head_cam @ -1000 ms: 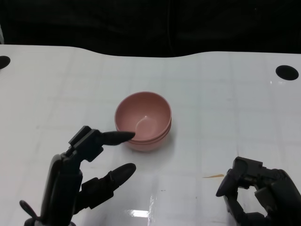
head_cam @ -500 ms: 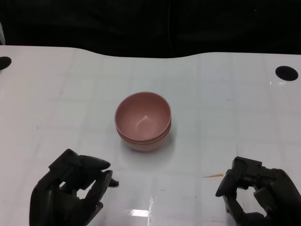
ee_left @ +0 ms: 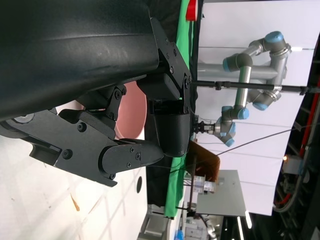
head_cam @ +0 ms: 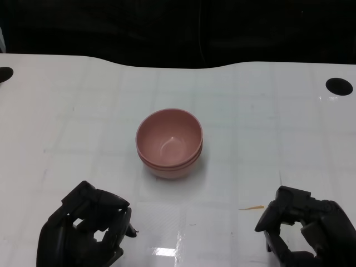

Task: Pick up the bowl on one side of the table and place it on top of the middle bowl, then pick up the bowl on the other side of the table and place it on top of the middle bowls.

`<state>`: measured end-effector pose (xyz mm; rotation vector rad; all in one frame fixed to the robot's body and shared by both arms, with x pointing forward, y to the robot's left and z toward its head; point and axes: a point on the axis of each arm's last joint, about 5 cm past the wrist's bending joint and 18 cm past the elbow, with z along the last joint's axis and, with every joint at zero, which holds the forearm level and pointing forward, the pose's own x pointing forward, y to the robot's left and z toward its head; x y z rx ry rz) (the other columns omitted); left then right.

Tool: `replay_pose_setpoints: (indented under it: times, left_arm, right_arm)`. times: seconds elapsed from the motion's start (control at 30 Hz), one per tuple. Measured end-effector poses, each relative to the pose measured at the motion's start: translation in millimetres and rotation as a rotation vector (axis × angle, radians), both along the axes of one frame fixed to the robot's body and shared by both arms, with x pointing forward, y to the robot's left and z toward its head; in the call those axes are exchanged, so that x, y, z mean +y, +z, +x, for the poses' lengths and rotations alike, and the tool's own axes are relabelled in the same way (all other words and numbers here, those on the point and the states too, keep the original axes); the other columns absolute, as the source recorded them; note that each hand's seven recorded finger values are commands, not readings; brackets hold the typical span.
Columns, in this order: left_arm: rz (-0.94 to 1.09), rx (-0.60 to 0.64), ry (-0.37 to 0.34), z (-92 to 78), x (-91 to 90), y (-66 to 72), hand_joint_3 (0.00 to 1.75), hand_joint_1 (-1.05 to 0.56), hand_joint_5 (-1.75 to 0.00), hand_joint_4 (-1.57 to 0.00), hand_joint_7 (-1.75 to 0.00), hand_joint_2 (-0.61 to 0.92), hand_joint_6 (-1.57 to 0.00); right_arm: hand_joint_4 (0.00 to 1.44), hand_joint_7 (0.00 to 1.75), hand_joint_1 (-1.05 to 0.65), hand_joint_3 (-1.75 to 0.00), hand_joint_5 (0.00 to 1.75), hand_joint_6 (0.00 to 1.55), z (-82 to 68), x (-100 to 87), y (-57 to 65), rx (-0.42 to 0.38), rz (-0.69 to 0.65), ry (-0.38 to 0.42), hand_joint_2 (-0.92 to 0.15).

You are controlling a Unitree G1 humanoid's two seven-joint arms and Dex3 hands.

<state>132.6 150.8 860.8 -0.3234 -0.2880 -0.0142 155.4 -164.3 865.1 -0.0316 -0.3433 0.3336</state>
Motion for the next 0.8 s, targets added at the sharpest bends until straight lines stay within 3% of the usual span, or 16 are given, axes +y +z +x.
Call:
replay_pose_setpoints:
  times: [0.6,0.8]
  left_arm:
    - [0.015,-0.014,-0.019,4.3,1.8,-3.8,0.49,-0.28,-1.67,-0.78,-1.31,0.78,-0.8]
    - [0.007,-0.012,-0.02,3.6,0.2,-4.5,0.47,-0.3,-1.73,-0.75,-1.35,0.79,-0.78]
  right_arm:
    - [0.9,1.3,-0.18,-1.23,1.63,0.84,0.1,-0.8,-4.1,0.007,-0.011,-0.003,-0.44]
    - [0.88,1.31,-0.17,-1.25,1.66,0.84,-0.3,-1.2,-4.3,0.008,0.003,-0.001,-0.43]
